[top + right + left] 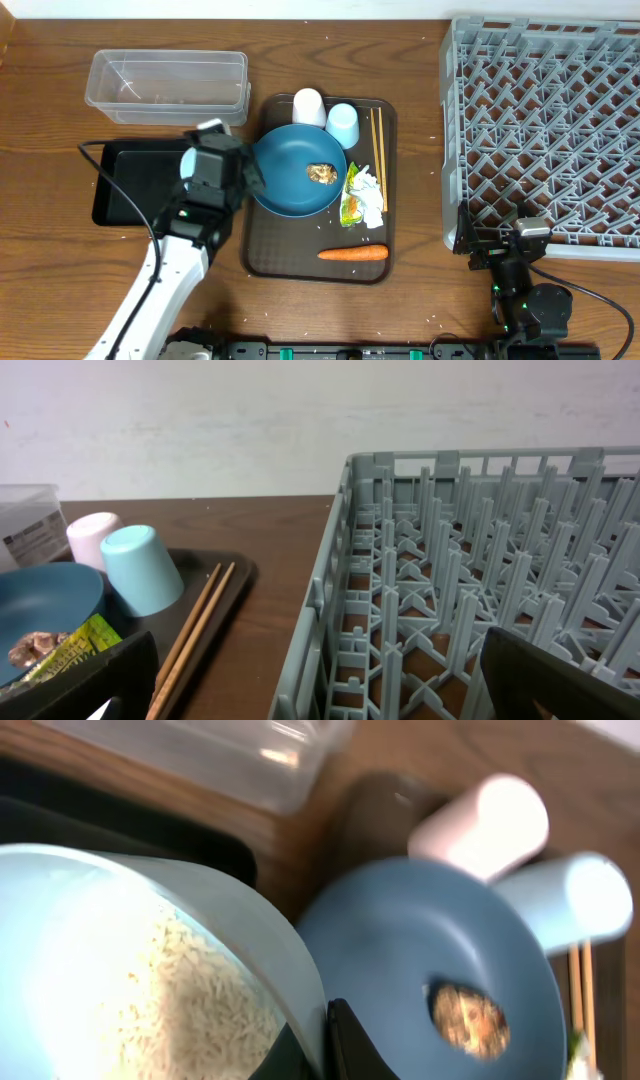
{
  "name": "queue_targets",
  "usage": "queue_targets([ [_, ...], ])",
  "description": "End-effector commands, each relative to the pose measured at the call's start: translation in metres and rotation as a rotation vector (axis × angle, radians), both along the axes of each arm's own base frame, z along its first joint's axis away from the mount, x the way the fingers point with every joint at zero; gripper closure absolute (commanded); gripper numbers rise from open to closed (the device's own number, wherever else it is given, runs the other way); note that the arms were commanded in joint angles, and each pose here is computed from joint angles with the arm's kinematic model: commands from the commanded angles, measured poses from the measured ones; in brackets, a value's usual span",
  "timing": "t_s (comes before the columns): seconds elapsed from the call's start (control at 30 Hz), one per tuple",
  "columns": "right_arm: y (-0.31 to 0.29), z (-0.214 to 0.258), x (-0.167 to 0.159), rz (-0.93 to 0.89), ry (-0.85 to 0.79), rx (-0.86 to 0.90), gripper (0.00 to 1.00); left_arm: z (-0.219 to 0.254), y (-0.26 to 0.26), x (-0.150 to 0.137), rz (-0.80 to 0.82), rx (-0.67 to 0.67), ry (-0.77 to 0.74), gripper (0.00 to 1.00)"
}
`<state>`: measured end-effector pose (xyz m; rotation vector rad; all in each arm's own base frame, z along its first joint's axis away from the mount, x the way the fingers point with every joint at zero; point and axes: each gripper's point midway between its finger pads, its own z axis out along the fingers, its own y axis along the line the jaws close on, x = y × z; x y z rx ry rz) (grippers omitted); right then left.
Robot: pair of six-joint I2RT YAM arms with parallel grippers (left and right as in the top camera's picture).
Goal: Sort waste into correct bins and load items into the dishwasher rack
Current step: 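Lift the rice bowl and carry it over the black tray, then tilt the bowl with the left gripper to pour rice onto the black tray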
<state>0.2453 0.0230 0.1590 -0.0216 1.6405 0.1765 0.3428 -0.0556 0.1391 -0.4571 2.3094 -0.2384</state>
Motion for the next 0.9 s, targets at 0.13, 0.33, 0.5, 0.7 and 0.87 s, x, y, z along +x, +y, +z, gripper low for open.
queue_targets([
  [0.13, -0.003, -0.002, 0.0, -0.014, 0.004, -0.006, 0.01, -0.003, 0.025, 0.028, 0.071, -0.181, -0.03, 0.94],
  [0.33, -0.003, -0.002, 0.0, -0.014, 0.004, -0.006, 0.01, -0.011, 0.041, 0.036, 0.046, -0.361, -0.01, 0.94],
  [0.5, -0.003, -0.002, 0.0, -0.014, 0.004, -0.006, 0.01, -0.01, 0.05, 0.039, -0.01, -0.499, -0.02, 0.94],
  [0.7, -0.003, -0.002, 0.0, -0.013, 0.004, -0.006, 0.01, 0.006, 0.045, 0.041, -0.159, -0.679, -0.076, 0.94],
  [0.87, -0.003, -0.002, 0.0, -0.014, 0.004, -0.006, 0.01, 0.009, 0.05, 0.035, -0.185, -0.744, -0.077, 0.94],
])
